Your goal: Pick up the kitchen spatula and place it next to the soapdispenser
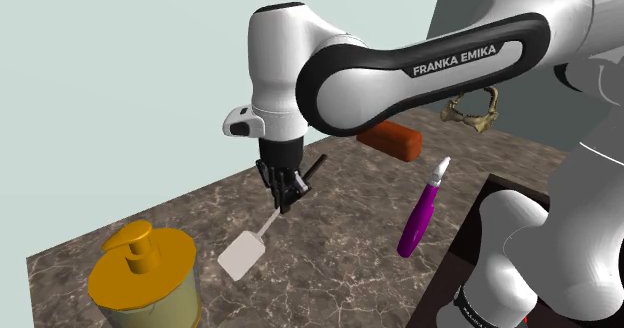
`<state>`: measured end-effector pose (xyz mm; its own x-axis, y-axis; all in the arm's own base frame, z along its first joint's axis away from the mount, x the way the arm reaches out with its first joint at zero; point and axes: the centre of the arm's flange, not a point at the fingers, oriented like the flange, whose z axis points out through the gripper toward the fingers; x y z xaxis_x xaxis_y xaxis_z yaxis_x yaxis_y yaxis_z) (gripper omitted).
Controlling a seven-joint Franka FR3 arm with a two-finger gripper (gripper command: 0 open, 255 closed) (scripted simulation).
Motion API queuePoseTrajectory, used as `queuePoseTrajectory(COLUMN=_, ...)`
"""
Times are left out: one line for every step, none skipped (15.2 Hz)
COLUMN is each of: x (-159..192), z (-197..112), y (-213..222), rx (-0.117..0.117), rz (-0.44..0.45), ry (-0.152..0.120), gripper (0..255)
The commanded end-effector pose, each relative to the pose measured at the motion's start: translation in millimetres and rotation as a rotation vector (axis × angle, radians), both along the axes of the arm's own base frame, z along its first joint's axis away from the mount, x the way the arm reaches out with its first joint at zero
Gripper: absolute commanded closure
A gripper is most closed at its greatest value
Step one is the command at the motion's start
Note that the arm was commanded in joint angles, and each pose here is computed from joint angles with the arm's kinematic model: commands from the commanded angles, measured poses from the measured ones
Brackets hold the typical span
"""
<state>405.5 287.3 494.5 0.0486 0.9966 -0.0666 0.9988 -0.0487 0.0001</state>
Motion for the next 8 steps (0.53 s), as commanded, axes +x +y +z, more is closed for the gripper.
queuePoseTrajectory(x=0.3, z=-10.7, y=-1.0, rx=0.0, rz=0.0, ry=0.0, gripper=255)
queuePoseTrajectory(x=0.3, z=-15.9, y=-1.0, rx=0.0, rz=0.0, ry=0.0, gripper=255)
queuePoseTrajectory(x=0.3, z=-21.2, y=-1.0, rx=0.0, rz=0.0, ry=0.0, gripper=255)
queuePoseTrajectory(x=0.3, z=-26.5, y=-1.0, rx=0.0, rz=0.0, ry=0.0, gripper=255)
queuePoseTrajectory(x=0.3, z=-31.8, y=-1.0, rx=0.0, rz=0.0, ry=0.0, gripper=255)
queuePoseTrajectory(x=0.3, z=-37.1, y=-1.0, rx=0.0, rz=0.0, ry=0.0, gripper=255)
queuePoseTrajectory(x=0.3, z=-42.3, y=-1.0, rx=0.0, rz=0.0, ry=0.0, gripper=255)
queuePoseTrajectory(x=0.3, z=-47.6, y=-1.0, rx=0.0, rz=0.0, ry=0.0, gripper=255)
